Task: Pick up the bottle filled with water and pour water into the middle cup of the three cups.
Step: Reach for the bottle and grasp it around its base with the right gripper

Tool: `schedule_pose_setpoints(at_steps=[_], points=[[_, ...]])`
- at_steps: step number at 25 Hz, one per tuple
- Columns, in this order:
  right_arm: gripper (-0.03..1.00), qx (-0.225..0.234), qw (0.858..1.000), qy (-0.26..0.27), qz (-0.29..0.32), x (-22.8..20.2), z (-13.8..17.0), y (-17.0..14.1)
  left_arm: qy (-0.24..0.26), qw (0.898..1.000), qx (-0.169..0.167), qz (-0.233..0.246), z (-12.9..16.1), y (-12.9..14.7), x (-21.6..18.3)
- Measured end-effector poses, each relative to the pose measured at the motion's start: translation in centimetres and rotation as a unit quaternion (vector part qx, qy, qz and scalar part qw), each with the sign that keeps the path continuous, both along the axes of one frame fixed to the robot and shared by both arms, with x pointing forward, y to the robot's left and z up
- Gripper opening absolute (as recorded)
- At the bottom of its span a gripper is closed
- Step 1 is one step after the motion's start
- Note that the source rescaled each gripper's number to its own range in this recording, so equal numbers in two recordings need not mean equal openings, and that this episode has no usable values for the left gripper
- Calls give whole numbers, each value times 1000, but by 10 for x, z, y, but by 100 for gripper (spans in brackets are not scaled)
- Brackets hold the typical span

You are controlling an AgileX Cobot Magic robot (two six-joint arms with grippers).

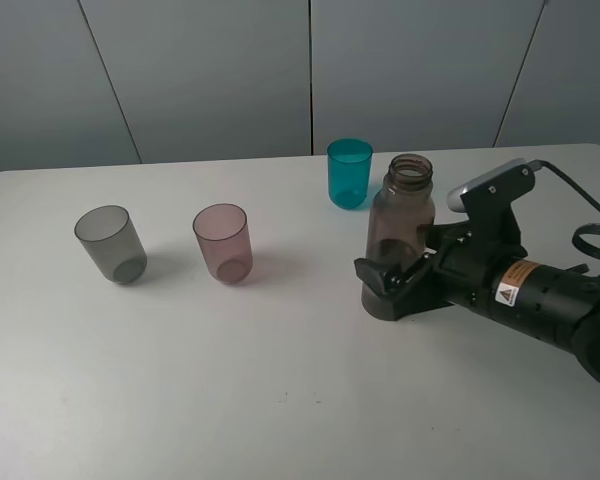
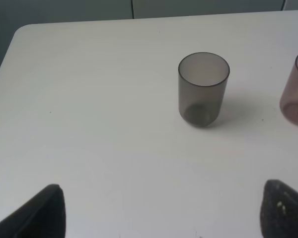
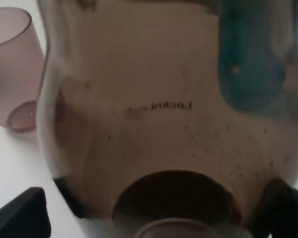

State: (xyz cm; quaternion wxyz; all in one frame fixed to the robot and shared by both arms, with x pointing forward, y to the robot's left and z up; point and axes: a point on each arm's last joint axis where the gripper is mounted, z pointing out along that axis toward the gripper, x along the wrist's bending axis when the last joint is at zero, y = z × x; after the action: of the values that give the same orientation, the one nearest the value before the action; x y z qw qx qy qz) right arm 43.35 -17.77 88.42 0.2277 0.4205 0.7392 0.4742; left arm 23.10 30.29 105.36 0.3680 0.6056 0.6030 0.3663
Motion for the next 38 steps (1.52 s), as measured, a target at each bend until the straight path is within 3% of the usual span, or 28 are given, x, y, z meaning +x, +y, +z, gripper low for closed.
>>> schedule_pose_setpoints(at_steps=[38], points=[[88, 34, 998, -43, 4, 17, -19, 11, 0, 1000, 0, 0, 0, 0, 0]])
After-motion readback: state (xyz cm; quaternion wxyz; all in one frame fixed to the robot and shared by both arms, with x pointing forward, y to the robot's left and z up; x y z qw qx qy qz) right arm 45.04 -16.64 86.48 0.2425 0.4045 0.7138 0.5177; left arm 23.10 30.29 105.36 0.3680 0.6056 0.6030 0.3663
